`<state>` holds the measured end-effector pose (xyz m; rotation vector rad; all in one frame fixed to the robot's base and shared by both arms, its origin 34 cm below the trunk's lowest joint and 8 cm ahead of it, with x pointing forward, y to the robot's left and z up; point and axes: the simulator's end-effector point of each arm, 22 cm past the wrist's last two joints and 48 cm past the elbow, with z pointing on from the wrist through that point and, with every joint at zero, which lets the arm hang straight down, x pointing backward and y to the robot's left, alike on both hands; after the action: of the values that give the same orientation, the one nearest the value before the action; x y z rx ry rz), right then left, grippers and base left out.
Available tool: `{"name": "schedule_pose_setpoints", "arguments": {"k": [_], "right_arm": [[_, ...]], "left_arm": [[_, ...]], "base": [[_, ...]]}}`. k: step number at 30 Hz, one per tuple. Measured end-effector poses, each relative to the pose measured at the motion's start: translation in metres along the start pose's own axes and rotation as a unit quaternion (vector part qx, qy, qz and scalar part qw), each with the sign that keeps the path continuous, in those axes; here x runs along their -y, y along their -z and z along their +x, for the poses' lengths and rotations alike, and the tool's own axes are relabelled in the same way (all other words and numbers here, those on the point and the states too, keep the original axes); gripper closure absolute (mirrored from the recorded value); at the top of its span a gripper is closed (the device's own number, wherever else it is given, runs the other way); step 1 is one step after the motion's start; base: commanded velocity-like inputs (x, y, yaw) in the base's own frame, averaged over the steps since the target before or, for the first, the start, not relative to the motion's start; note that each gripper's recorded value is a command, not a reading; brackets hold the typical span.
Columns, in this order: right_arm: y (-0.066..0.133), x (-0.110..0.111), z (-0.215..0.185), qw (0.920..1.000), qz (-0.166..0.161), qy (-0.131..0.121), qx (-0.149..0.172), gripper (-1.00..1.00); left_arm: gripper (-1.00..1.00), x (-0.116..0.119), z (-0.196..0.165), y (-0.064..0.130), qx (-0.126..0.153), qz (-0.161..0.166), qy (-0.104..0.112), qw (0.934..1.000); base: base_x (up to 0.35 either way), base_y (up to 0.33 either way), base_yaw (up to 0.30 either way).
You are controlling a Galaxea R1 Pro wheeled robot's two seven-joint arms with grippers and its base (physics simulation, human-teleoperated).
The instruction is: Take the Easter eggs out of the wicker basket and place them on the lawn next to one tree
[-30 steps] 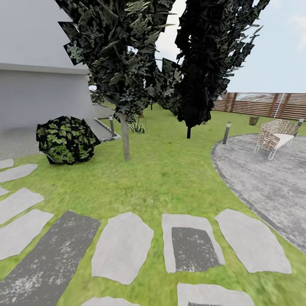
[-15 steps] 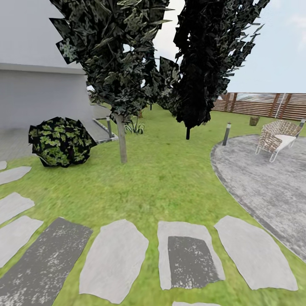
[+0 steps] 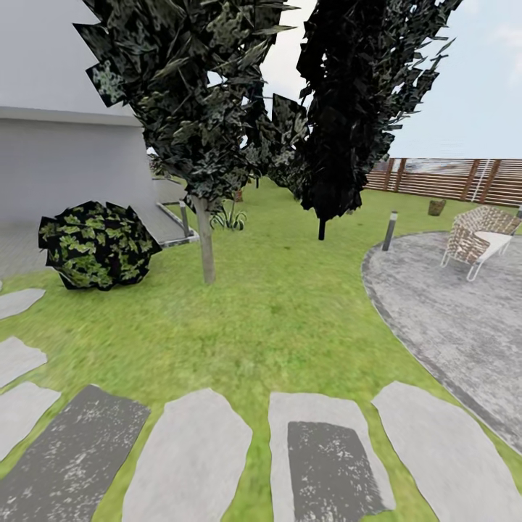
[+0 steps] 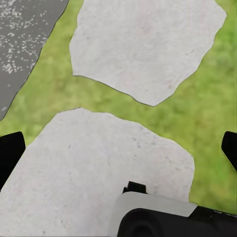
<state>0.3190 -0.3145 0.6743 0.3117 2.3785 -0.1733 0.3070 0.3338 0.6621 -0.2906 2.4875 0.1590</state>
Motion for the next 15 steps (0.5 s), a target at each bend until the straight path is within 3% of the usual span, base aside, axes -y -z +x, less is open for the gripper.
{"name": "schedule_pose_setpoints", "arguments": {"k": [15], "right_arm": [[0.0000,0.0000,0.0000,1.0000,0.000,0.000,0.000,-1.00]], "left_arm": [[-1.00,-0.0003,0.0003,0.0001,-0.001,0.000,0.000,1.0000]], "base": [[0.332,0.000,0.000]]}}
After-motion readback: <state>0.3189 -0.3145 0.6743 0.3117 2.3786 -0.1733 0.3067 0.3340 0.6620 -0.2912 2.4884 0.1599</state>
